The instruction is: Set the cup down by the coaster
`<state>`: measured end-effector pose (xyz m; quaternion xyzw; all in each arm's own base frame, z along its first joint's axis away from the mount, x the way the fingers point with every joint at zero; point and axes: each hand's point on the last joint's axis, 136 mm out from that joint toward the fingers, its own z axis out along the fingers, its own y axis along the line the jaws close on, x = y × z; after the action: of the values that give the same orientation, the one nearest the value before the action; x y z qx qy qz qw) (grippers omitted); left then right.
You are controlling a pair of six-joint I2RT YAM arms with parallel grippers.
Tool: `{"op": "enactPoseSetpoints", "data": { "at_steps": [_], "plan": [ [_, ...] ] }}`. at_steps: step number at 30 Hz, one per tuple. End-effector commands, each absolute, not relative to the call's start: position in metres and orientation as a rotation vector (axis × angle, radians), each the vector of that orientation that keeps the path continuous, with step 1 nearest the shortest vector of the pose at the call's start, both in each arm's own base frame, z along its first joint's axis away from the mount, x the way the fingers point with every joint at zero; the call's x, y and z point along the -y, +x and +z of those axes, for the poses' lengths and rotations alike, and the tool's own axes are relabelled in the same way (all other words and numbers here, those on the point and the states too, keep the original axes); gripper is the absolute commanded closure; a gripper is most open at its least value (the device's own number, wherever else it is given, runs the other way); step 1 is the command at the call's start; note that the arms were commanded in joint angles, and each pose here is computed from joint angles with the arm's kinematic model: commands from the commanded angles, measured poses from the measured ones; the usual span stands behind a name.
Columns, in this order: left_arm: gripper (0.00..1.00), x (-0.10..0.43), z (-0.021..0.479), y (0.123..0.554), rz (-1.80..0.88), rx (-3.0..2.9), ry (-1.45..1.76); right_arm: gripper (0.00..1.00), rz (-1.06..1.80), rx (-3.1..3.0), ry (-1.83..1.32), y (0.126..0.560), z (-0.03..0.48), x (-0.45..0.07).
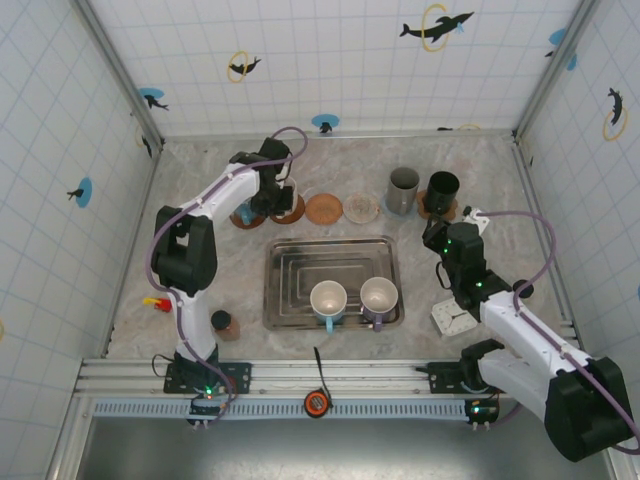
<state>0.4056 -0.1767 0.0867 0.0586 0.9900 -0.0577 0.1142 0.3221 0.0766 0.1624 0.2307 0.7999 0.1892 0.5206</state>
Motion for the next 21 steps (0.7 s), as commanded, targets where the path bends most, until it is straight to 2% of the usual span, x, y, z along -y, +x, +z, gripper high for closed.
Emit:
{"op": "enactPoseSetpoints", "data": {
  "at_steps": [1, 5, 12, 21],
  "plan": [
    [1.0, 0.1736, 0.0976, 0.4194, -0.152, -2.862, 0.18, 0.49, 0.465, -1.888, 0.557, 0.3256, 0.1678, -0.0753],
    [1.0, 0.1737, 0.0993, 0.4196, -0.146, -2.86, 0.181, 0.49, 0.464, -1.888, 0.558, 0.3256, 0.1675, -0.0747],
    [0.86, 0.1741, 0.1013, 0.4193, -0.147, -2.858, 0.176, 0.49, 0.465, -1.89, 0.559, 0.3255, 0.1666, -0.0745],
    [0.76, 0.1738, 0.102, 0.419, -0.147, -2.857, 0.176, 0.49, 0.464, -1.888, 0.564, 0.3249, 0.1664, -0.0732]
  ]
}}
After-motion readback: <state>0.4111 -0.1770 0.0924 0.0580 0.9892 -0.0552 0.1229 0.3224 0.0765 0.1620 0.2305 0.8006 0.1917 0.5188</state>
